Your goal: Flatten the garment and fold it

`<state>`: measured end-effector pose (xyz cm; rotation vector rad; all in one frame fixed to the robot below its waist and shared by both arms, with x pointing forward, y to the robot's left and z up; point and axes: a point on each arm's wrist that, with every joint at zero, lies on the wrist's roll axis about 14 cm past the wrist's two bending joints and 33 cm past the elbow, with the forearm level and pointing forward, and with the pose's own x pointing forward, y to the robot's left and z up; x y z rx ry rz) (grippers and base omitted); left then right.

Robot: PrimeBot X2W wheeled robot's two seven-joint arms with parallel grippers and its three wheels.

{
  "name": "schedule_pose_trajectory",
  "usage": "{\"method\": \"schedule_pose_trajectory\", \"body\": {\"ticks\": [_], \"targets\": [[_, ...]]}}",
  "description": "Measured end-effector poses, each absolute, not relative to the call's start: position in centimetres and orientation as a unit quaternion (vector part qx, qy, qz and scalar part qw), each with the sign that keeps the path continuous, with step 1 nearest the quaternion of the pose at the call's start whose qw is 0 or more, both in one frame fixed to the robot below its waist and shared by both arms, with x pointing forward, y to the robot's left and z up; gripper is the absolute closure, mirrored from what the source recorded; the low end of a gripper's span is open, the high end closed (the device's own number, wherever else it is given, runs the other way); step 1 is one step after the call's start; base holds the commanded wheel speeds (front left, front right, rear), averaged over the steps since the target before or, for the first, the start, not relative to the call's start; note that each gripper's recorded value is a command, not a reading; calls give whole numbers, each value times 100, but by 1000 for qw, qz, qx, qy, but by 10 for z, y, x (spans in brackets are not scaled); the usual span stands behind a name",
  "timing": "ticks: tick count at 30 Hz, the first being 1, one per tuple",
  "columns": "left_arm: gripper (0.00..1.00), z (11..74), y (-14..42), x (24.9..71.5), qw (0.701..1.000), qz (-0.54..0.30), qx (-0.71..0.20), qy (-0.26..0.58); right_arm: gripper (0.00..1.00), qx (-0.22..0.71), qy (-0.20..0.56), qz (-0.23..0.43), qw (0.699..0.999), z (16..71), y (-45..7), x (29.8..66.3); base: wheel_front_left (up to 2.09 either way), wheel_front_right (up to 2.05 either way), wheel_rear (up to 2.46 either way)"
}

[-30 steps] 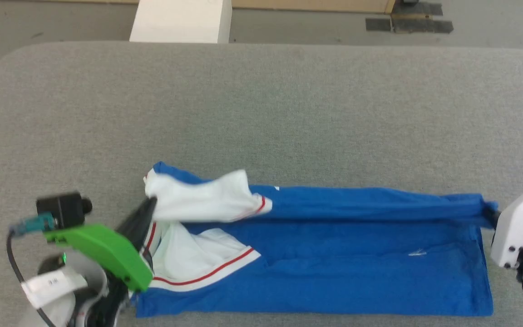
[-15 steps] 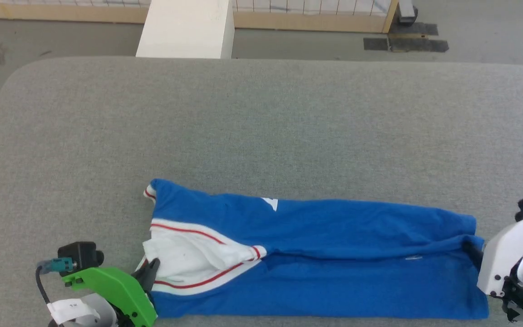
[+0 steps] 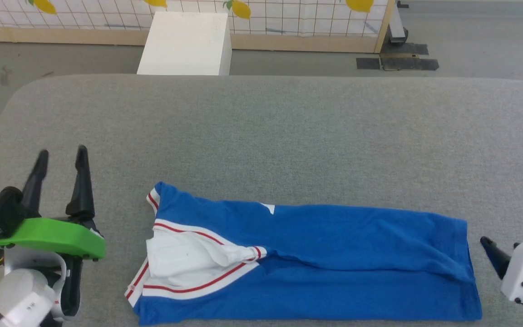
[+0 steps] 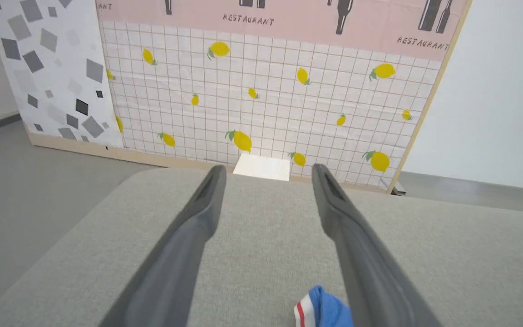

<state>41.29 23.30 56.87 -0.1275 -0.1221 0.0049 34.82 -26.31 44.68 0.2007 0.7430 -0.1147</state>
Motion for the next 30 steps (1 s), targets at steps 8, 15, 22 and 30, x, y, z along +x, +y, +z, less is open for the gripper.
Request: {"method": "schedule_pose_trajectory", "body": {"ticks": [8, 15, 22, 30], "targets": [[0, 560, 227, 423, 996, -6, -23, -88, 0, 67, 444, -41, 892, 404, -253, 345, 0, 0, 0], [0, 548, 227, 429, 996, -4, -30, -86, 0, 54, 501, -23, 863, 371, -239, 344, 0, 0, 0], [0, 540, 234, 432, 996, 6, -32, -82, 100, 49, 510, -18, 858, 368, -242, 356, 0, 0, 0], [0, 537, 234, 434, 996, 0, -29, -83, 100, 38, 505, -84, 858, 379, -303, 360, 0, 0, 0]]}}
